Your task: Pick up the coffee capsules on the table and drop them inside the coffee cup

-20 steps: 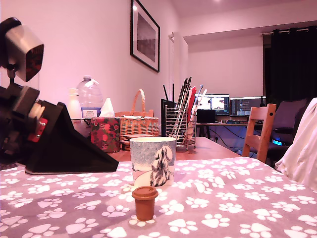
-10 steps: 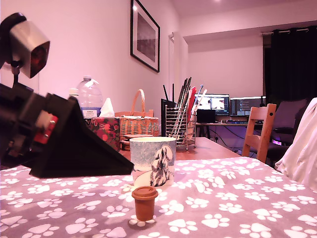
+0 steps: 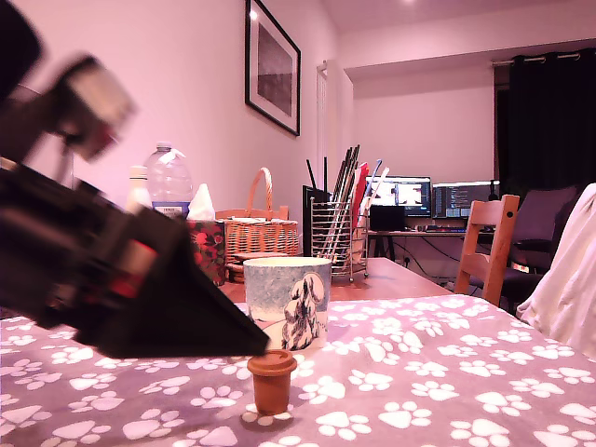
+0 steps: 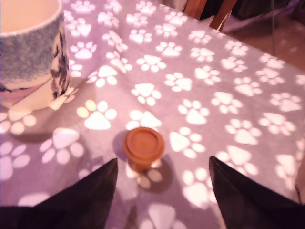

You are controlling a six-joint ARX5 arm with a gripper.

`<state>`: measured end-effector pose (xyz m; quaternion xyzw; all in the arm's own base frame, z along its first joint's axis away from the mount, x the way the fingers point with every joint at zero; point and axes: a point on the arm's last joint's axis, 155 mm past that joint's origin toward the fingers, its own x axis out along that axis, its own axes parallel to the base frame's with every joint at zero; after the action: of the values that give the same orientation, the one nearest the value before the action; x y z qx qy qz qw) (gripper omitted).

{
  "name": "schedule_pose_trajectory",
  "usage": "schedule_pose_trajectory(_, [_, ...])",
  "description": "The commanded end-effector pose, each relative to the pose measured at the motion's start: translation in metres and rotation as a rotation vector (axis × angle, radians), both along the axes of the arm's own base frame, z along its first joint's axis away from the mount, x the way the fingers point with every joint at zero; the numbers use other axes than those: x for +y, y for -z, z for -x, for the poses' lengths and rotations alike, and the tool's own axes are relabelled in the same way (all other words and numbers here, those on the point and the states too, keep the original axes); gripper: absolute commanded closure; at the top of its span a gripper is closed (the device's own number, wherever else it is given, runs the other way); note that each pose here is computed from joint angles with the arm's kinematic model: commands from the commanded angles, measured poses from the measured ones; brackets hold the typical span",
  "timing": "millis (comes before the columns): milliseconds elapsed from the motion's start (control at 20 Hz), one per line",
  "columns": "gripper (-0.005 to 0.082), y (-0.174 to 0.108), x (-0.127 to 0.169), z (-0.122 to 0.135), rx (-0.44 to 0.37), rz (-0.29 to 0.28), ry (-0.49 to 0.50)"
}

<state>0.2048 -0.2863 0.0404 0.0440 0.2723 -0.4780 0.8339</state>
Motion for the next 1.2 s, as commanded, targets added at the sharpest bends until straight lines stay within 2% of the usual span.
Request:
schedule_pose_trajectory(0, [0.0215,0.005,-0.004,-0.002,0.007,-0.023,0.009])
schedule_pose_trajectory(400, [0.0218,0.015,-0.012,-0.018,-0.007,-0.093,0.001])
schedule_pose_trajectory(750, [0.0224,0.025,-0.022,-0.028,-0.003,-0.123,0.008])
schedule_pose_trajectory(850, [0.0295,0.026,-0.022,-0.029,-0.002,-0.123,0.008])
schedule_pose_trajectory(1000, [0.0451,0.026,-0.022,-0.029,-0.002,-0.124,0.008])
schedule_pose_trajectory(1150, [0.0506,0.026,-0.022,-0.029,-0.002,-0.123,0.008])
